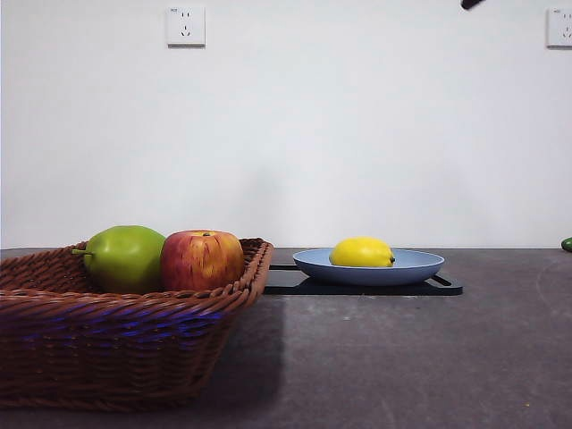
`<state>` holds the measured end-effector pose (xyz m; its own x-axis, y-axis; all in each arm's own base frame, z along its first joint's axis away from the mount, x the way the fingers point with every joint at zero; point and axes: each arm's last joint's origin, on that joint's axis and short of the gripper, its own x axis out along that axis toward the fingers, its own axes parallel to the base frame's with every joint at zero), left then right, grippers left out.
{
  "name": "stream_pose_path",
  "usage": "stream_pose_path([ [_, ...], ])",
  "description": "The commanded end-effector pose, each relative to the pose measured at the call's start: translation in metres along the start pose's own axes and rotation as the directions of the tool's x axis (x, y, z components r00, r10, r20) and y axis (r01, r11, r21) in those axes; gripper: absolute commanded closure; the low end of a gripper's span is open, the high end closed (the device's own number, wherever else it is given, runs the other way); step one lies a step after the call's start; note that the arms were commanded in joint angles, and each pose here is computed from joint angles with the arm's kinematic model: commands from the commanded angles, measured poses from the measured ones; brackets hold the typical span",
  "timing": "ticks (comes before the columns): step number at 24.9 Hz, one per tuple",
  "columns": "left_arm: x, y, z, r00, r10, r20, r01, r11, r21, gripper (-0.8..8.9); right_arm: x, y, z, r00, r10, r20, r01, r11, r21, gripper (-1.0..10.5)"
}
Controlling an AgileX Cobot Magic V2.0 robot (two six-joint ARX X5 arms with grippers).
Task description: Take the lemon from the basket,put the lemon in the plate,hand out the plate
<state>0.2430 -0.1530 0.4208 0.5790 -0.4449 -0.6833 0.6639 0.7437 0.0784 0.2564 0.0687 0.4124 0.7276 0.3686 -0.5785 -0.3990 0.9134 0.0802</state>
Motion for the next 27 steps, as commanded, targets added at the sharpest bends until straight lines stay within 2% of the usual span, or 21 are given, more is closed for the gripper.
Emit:
stream_pose_path([
  [1, -0.011, 0.004, -0.009, 0.994, 0.028, 0.103, -0.028, 1.000, -0.001, 8.07, -0.008, 0.010, -0.015, 0.994, 0.000, 0.112, 0.002, 1.000, -0.020, 9.4],
  [4, -0.020, 0.006, -0.044, 0.974, 0.084, 0.210, -0.080, 0.996, -0.031, 8.07, -0.017, 0.021, -0.049, 0.968, -0.053, 0.246, 0.060, 0.998, -0.024, 9.4],
  [8, -0.033, 0.003, -0.106, 0.917, 0.170, 0.361, -0.142, 0.985, -0.103, 8.07, -0.028, 0.029, -0.100, 0.920, -0.091, 0.382, 0.108, 0.994, -0.022, 9.4],
  [15, -0.037, -0.009, -0.177, 0.863, 0.236, 0.447, -0.163, 0.967, -0.197, 8.07, -0.045, 0.034, -0.160, 0.870, -0.127, 0.476, 0.138, 0.990, 0.012, 9.4],
  [20, -0.045, -0.019, -0.204, 0.827, 0.248, 0.504, -0.160, 0.964, -0.212, 8.07, -0.055, 0.035, -0.185, 0.870, -0.103, 0.482, 0.108, 0.994, 0.018, 9.4],
  [27, -0.050, -0.020, -0.204, 0.813, 0.250, 0.526, -0.161, 0.964, -0.210, 8.05, -0.068, 0.033, -0.188, 0.834, -0.153, 0.531, 0.147, 0.988, 0.054, 9.4],
])
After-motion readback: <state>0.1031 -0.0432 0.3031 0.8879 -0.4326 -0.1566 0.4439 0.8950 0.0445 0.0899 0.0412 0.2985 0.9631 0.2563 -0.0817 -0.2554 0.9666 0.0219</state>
